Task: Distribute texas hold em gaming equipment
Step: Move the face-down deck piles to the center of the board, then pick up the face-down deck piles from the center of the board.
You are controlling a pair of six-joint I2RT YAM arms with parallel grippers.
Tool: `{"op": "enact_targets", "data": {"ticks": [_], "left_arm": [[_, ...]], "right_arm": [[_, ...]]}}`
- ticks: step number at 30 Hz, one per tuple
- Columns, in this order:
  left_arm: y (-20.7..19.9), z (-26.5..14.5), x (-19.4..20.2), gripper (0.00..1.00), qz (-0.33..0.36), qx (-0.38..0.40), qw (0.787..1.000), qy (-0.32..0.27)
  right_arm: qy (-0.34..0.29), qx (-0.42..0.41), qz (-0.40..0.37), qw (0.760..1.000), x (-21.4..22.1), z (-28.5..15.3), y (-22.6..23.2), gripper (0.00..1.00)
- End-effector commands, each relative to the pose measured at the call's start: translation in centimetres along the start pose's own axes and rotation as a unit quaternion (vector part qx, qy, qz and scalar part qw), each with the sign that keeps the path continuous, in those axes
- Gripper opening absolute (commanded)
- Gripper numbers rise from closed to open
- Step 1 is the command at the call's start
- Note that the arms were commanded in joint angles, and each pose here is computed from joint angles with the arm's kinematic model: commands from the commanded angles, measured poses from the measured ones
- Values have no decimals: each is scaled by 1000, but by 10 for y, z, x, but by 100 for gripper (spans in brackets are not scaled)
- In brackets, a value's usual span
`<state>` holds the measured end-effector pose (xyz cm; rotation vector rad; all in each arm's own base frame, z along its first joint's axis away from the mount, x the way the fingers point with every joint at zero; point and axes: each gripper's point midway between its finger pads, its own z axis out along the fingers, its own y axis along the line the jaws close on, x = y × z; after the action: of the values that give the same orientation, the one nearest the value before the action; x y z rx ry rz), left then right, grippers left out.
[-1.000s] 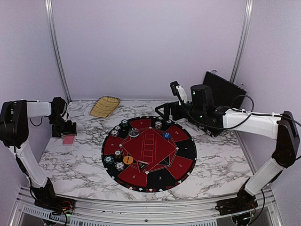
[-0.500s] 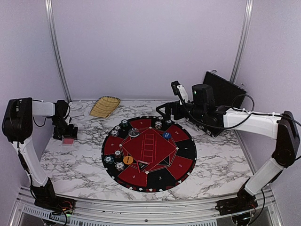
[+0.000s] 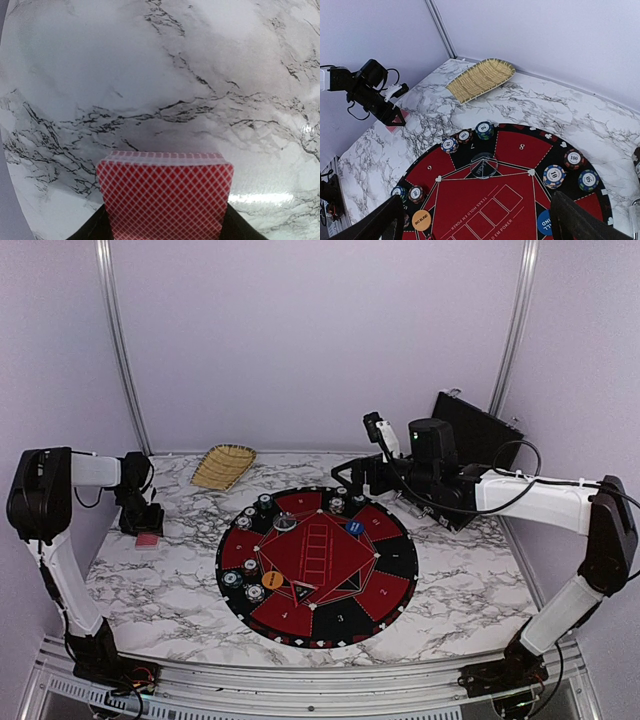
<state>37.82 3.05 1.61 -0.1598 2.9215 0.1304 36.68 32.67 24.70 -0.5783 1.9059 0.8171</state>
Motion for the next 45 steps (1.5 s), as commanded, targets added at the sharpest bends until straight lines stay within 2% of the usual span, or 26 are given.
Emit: {"op": "enact_targets", "data": {"ticks": [1,6,15,20,33,45], "left_arm": [[-9,13,30,58,-10,22,998,56],[-24,7,29,57,-26,37,998,52],[-74,0,41,57,-9,44,997,59],[-91,0,47,61,9,41,997,61],[-87,-6,56,82,45,30,996,73],[-71,-1,66,79,81,-12,992,95]], "right_arm": [[-10,-9,-10,1000,-10,-5,3,99],[-7,-11,-8,1000,-8,-3,3,99],[-1,-18,-6,1000,-5,1,4,99],[4,-21,-4,1000,-2,3,5,99],[7,-21,-4,1000,-1,5,3,98],[8,-24,-5,1000,-1,6,5,98]]}}
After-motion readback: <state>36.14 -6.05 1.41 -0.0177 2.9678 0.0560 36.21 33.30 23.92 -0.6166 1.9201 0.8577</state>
